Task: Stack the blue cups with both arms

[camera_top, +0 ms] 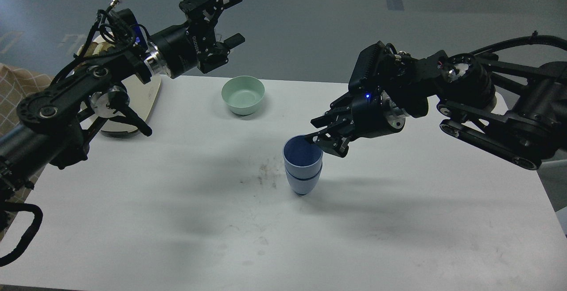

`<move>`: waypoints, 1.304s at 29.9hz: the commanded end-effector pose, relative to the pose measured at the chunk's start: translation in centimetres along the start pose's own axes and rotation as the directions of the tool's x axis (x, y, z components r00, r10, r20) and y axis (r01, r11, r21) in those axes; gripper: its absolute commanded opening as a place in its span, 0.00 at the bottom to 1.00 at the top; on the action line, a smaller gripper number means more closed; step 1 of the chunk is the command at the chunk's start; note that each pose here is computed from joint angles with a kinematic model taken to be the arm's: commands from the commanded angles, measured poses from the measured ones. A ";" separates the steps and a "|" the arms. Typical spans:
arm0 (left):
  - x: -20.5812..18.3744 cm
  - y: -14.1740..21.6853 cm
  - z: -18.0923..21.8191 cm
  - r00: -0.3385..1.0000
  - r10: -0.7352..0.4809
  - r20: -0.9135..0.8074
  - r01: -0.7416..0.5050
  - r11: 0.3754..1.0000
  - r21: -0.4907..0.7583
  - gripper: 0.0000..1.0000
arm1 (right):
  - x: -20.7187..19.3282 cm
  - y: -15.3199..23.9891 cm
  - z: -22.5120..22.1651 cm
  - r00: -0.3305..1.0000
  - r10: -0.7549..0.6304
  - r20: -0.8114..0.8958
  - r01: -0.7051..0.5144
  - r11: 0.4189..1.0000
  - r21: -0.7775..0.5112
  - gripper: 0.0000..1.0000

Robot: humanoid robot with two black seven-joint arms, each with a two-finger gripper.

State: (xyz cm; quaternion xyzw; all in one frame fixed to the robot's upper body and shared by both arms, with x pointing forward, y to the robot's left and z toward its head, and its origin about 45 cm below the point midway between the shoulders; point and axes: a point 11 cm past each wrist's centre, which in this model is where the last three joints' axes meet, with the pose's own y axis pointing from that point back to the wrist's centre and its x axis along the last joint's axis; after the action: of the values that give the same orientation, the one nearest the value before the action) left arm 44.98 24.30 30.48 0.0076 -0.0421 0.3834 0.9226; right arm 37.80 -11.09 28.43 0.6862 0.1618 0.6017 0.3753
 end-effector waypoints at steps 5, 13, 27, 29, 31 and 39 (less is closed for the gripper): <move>0.1 0.0 0.1 1.000 0.004 -0.001 -0.004 1.000 -0.006 0.97 | 4.8 5.1 5.4 0.974 0.216 0.068 -0.203 0.966 -0.163 0.99; 2.2 1.2 1.5 0.998 0.063 0.005 -0.063 0.997 -0.040 0.98 | 6.1 12.9 12.8 0.847 0.487 0.211 -0.387 0.839 -0.383 1.00; 3.7 0.8 1.0 0.965 0.243 -0.102 -0.256 0.955 -0.150 0.98 | -0.5 15.7 17.4 0.219 0.859 0.463 -0.650 0.482 -0.588 1.00; 3.4 1.0 0.0 0.955 0.260 -0.143 -0.282 0.945 -0.164 0.98 | -1.4 15.9 17.5 0.046 0.853 0.521 -0.672 0.412 -0.616 1.00; 3.0 1.3 -1.1 0.949 0.265 -0.171 -0.293 0.941 -0.168 0.98 | -2.5 16.1 17.7 -0.138 0.817 0.561 -0.675 0.337 -0.656 1.00; 0.0 1.1 -4.2 0.932 0.162 -0.326 -0.225 0.960 -0.167 0.98 | -4.0 12.1 17.0 -0.482 0.594 0.644 -0.646 0.256 -0.719 1.00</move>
State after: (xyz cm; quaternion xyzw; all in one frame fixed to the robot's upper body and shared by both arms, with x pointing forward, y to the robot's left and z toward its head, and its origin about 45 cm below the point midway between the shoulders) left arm 45.35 26.17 27.13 -0.1272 0.0297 0.4941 0.8595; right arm 50.40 -28.82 36.26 0.8134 -0.5539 0.1653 -0.0651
